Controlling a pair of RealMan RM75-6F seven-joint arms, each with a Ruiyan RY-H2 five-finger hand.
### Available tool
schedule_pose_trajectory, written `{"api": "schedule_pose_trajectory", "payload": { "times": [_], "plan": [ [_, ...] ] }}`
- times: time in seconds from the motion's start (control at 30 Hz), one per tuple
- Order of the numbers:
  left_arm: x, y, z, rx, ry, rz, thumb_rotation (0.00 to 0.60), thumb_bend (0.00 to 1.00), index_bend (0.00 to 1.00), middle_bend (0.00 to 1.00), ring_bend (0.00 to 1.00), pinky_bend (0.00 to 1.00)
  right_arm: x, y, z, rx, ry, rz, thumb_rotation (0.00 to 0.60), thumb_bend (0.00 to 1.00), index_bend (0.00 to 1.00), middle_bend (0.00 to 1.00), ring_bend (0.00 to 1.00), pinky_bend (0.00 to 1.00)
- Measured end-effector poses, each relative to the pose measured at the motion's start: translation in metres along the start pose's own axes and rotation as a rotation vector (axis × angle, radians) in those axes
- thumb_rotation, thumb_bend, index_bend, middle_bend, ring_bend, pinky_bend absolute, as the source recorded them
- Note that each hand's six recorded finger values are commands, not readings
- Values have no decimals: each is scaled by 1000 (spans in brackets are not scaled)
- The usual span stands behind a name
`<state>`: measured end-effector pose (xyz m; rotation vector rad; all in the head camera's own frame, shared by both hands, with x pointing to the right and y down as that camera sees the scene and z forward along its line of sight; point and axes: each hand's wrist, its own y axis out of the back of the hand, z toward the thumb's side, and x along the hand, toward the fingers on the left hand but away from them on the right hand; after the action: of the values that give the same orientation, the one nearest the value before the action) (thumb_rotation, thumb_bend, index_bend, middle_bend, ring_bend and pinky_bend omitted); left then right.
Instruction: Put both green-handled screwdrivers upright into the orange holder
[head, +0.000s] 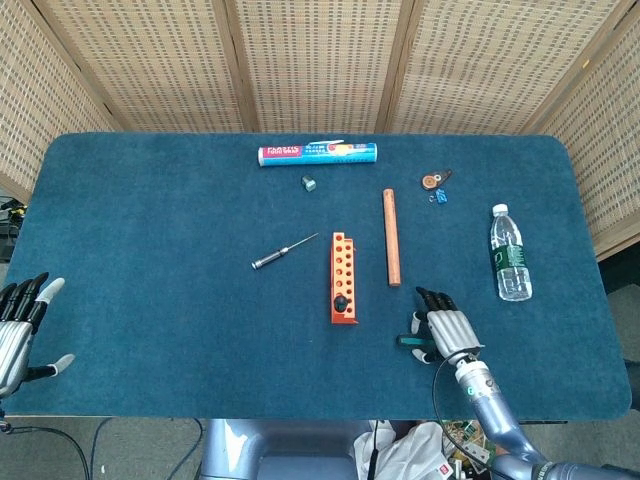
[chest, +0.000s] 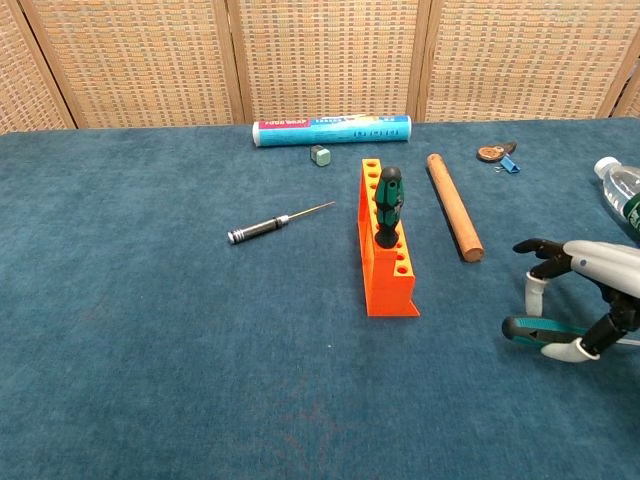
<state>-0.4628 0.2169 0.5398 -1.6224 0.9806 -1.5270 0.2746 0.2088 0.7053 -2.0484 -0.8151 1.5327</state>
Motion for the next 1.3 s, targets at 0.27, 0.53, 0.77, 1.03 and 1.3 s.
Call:
{"api": "schedule_pose_trajectory", "payload": {
  "times": [0.27,0.53,0.77,1.03,1.3],
  "plan": [
    [1,-2,1,2,0,-10,600,0,0,0,0,0,11,41,26,-208,94,-68,600,333,648,69,0,0],
    [7,-6,0,1,11,-33,600,0,0,0,0,0,17,116,49,-450,210,-166,600,334,656,90,0,0],
    [13,-6,-2,-2,24,-40,600,0,0,0,0,0,1,182,81,-528,299,-226,600,334,656,101,0,0],
    [16,-6,-5,-6,38,-41,600,0,0,0,0,0,-24,201,112,-598,339,-200,600,334,656,115,0,0],
    [19,-6,-8,-6,49,-43,600,0,0,0,0,0,-42,194,125,-766,355,-142,600,334,656,127,0,0]
  ]
}}
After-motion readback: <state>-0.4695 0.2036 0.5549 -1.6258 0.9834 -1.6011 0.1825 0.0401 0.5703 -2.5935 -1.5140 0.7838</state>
